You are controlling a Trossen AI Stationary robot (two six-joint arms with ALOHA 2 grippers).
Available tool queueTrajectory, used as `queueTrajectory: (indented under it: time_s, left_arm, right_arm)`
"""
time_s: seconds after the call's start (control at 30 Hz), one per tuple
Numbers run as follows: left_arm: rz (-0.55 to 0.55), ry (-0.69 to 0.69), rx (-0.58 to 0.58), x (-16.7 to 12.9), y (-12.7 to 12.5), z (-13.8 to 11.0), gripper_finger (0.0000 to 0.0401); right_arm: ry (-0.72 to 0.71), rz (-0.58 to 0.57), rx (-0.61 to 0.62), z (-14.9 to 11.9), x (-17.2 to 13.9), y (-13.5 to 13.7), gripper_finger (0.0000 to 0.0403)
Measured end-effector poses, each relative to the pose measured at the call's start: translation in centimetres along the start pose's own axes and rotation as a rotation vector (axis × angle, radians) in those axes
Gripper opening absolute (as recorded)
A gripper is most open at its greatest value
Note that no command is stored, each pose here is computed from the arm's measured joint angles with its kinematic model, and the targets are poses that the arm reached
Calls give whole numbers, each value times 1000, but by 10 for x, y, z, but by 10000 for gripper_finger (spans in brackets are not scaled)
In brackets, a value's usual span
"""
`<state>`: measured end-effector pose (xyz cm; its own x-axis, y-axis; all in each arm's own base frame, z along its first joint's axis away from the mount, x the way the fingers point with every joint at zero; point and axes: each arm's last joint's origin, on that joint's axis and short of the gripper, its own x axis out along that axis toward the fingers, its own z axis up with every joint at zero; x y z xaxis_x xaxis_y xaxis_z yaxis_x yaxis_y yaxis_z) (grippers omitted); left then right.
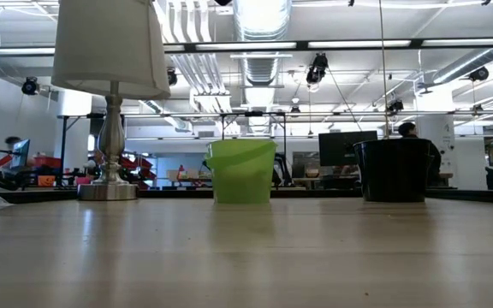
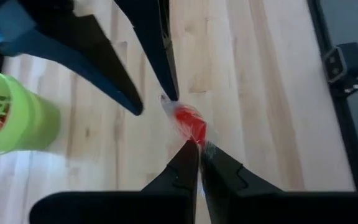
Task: Sort candy
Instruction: Put the orange gummy candy into the violet bucket
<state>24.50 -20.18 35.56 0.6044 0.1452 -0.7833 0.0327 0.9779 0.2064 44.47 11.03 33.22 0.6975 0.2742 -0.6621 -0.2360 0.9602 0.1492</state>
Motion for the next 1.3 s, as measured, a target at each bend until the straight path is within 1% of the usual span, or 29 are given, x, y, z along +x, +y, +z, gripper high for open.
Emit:
queueTrajectory:
  time_s: [0.1,0.2,0.37,0.5,0.6,0.73,0.9,1.1,1.2,1.3]
  left_arm:
    - [-22,20,-14,-3,1,0,0]
    - [-58,78,-46,-8,3,-1,0]
    - [-208,277,-120,-17,3,-10,0]
    - [-359,481,-165,-24,-3,-20,0]
    - [-428,621,-193,-30,-8,-29,0]
    - [-446,707,-206,-38,-14,-37,0]
    - [-446,736,-230,-42,-20,-42,0]
    - [-401,769,-237,-40,-20,-45,0]
    - [-394,773,-252,-39,-20,-45,10]
    - [-385,776,-270,-39,-20,-45,31]
  right_arm:
    - [3,1,12,0,0,0,137]
    - [16,-1,28,-2,0,0,153]
    - [92,-11,39,-9,0,-1,162]
    - [167,-20,47,-16,-1,-1,157]
    - [190,-23,49,-18,-2,-1,153]
    - [190,-23,49,-18,-2,-1,148]
    - [187,-22,49,-18,-2,-1,151]
    - [188,-22,44,-18,-2,-2,152]
    - [188,-22,42,-18,-2,-2,150]
    - [197,-23,42,-19,-2,-2,152]
